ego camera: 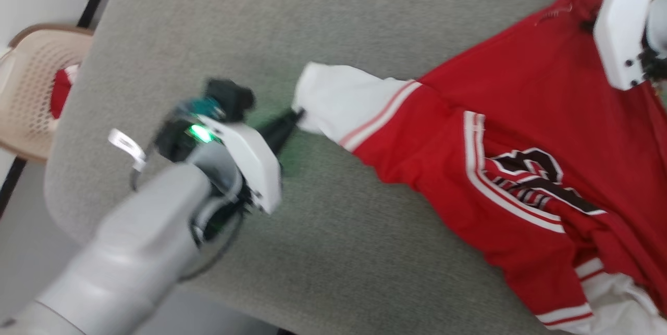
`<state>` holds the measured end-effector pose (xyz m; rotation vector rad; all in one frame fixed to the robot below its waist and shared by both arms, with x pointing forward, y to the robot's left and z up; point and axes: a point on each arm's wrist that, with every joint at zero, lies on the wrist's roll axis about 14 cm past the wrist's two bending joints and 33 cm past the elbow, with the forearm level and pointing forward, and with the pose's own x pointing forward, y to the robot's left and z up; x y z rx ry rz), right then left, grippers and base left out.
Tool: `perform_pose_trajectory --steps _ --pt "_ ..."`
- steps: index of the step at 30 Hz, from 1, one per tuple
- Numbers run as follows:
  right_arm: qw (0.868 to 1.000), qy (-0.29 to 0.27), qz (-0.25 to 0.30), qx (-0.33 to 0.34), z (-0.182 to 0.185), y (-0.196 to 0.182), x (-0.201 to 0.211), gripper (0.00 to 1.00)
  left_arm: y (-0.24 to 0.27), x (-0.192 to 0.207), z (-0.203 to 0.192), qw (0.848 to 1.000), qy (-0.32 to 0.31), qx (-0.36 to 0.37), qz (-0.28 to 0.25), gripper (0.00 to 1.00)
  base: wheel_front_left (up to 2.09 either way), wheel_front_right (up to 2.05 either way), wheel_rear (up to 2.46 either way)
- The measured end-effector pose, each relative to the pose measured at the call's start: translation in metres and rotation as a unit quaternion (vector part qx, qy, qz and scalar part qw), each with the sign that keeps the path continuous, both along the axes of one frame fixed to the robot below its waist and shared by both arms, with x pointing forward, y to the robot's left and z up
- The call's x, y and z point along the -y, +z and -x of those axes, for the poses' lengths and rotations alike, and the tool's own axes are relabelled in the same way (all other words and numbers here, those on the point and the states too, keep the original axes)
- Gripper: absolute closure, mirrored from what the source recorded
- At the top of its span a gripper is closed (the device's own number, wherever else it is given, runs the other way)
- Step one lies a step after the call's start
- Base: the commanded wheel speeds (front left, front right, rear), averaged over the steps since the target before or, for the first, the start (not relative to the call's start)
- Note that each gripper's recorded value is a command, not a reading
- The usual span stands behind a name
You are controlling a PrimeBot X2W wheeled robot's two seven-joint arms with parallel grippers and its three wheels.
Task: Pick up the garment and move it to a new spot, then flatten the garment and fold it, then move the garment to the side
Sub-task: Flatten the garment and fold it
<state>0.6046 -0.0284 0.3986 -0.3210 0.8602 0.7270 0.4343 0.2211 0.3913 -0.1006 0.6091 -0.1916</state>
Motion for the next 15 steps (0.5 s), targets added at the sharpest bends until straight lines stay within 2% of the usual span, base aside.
perform_pose_trajectory --steps 8,15 --pt "0.991 -0.014 -0.055 0.121 -0.014 0.084 0.023 1.0 0.074 -0.02 -0.052 0.997 -0.025 0.066 -0.044 1.0 0.0 0.0 0.0" --pt "0.969 -0.033 -0.09 0.226 -0.009 0.173 0.051 1.0 0.159 -0.012 -0.085 0.987 -0.058 0.132 -0.075 1.0 0.0 0.0 0.0"
